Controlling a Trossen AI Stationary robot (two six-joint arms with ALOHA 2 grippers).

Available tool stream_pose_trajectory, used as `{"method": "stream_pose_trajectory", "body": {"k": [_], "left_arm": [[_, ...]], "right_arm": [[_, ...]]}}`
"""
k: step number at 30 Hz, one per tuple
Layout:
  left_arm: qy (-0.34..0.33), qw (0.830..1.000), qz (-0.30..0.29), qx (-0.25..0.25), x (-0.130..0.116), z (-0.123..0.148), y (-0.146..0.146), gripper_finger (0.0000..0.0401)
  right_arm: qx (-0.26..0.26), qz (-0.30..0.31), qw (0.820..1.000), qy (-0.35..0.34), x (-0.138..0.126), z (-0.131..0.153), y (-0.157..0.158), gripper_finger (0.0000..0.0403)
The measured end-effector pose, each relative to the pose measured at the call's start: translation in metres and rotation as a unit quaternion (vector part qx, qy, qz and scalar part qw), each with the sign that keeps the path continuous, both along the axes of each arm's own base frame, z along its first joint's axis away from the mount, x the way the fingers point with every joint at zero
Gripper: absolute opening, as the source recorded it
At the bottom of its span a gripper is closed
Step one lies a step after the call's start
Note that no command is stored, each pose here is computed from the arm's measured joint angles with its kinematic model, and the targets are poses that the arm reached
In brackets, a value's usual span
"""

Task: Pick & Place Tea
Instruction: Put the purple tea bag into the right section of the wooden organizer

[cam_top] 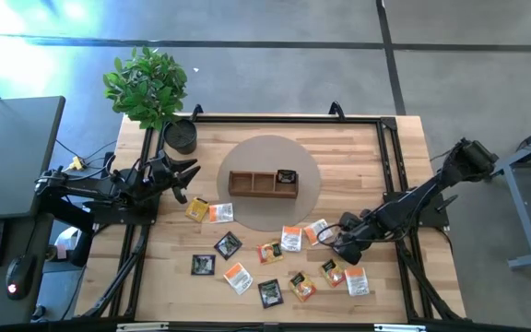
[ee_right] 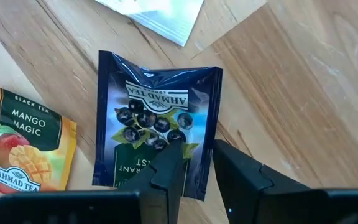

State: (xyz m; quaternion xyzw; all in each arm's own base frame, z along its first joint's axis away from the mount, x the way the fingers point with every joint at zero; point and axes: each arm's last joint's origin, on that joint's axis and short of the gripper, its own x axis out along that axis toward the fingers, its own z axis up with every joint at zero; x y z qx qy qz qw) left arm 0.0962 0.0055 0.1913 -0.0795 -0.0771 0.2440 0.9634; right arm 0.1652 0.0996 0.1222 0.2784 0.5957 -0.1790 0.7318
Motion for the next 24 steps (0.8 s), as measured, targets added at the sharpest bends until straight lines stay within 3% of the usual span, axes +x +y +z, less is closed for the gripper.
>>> {"method": "stream_pose_trajectory", "body": {"k": [5,11,24], "left_arm": [[0.0,1.0,0.0,0.0,0.0,0.0,0.0,0.0127],[0.0,1.0,0.0,0.0,0.0,0.0,0.0,0.0127],[-0.002,1.0,0.0,-0.004,0.0,0.0,0.0,0.0127]], "right_arm": [[-0.012,0.025,1.0,-0.002,0.0,-0.001,-0.001,0.007],[-0.028,0.053,0.998,-0.006,-0.001,-0.001,-0.001,0.0007],[-0.096,0.116,0.987,-0.047,0.033,0.042,0.001,0.0003]]}}
